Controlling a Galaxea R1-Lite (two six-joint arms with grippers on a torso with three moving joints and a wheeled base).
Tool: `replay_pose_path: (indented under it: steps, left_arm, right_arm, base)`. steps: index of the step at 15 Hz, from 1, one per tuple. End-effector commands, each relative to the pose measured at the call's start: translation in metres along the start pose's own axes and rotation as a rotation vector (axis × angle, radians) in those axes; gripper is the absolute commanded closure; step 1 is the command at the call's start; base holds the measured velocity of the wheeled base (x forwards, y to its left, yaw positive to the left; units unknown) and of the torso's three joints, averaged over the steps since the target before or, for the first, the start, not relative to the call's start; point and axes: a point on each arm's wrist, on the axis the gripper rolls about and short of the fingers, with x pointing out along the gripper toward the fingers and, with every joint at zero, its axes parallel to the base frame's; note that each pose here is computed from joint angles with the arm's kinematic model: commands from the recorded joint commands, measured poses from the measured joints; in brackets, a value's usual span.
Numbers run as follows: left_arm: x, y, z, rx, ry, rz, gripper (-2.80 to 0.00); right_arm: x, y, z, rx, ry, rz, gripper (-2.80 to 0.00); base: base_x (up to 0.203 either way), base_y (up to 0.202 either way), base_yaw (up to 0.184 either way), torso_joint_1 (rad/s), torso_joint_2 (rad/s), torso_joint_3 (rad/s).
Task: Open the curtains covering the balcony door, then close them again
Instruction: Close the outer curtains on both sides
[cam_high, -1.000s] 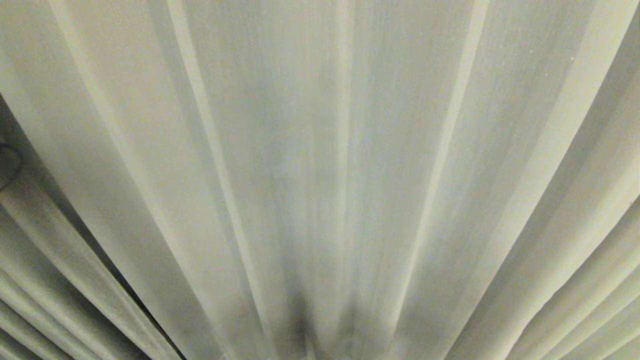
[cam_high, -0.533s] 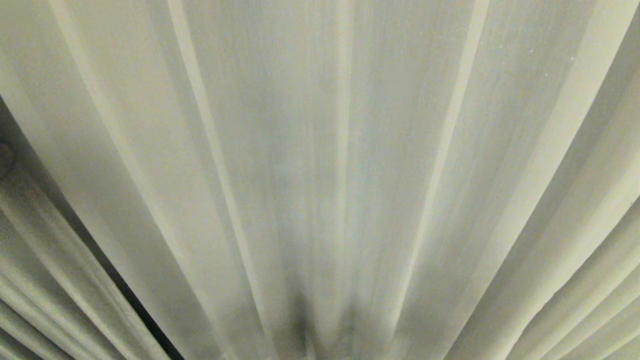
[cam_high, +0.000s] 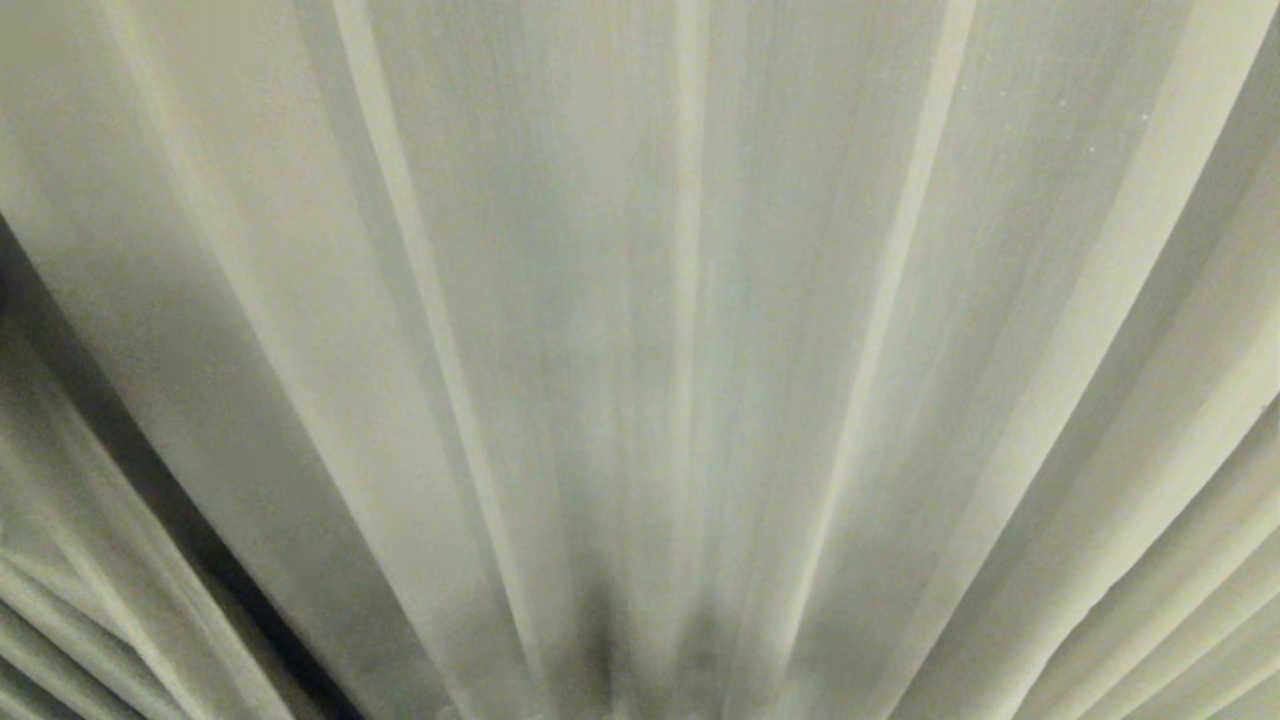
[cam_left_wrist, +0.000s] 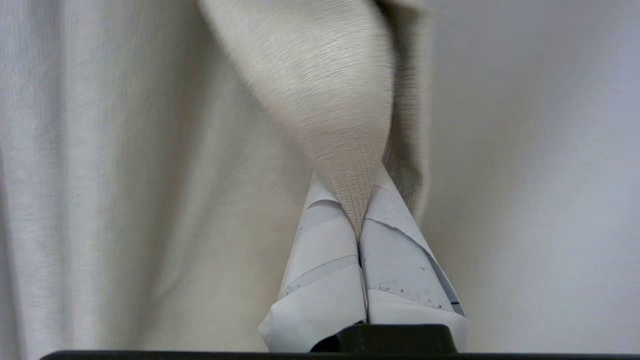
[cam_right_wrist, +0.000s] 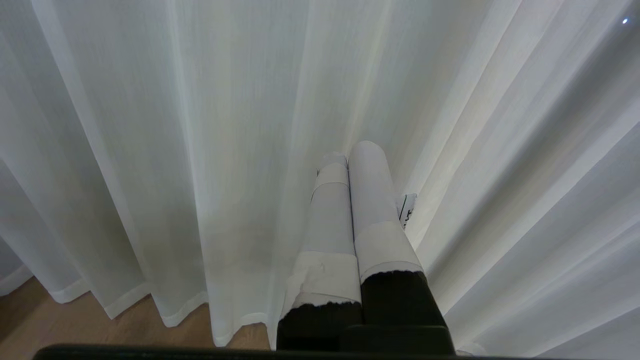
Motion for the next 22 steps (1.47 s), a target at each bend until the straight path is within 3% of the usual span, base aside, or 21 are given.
replay_pose_path:
  steps: [1,8,22]
  left_arm:
    - [-0.028,-0.024,0.031,-0.036,-0.043,-0.068,0.00]
    - [-0.084,-0.085,0.058,-0.143,-0.030,-0.277,0.00]
    - [-0.177,-0.197,0.065,-0.376,0.125,-0.769,0.00]
  right_arm:
    - [0.000,0.000,0.000,-0.001,0.001,0.001,0.00]
    - [0.000,0.000,0.000,-0.001,0.001,0.001,0.00]
    - [0.000,0.000,0.000,-0.001,0.001,0.001,0.00]
  base:
    - [0.000,0.000,0.000,0.000,0.00,0.000]
    - [0.000,0.000,0.000,0.000,0.00,0.000]
    - [0.000,0.000,0.000,0.000,0.00,0.000]
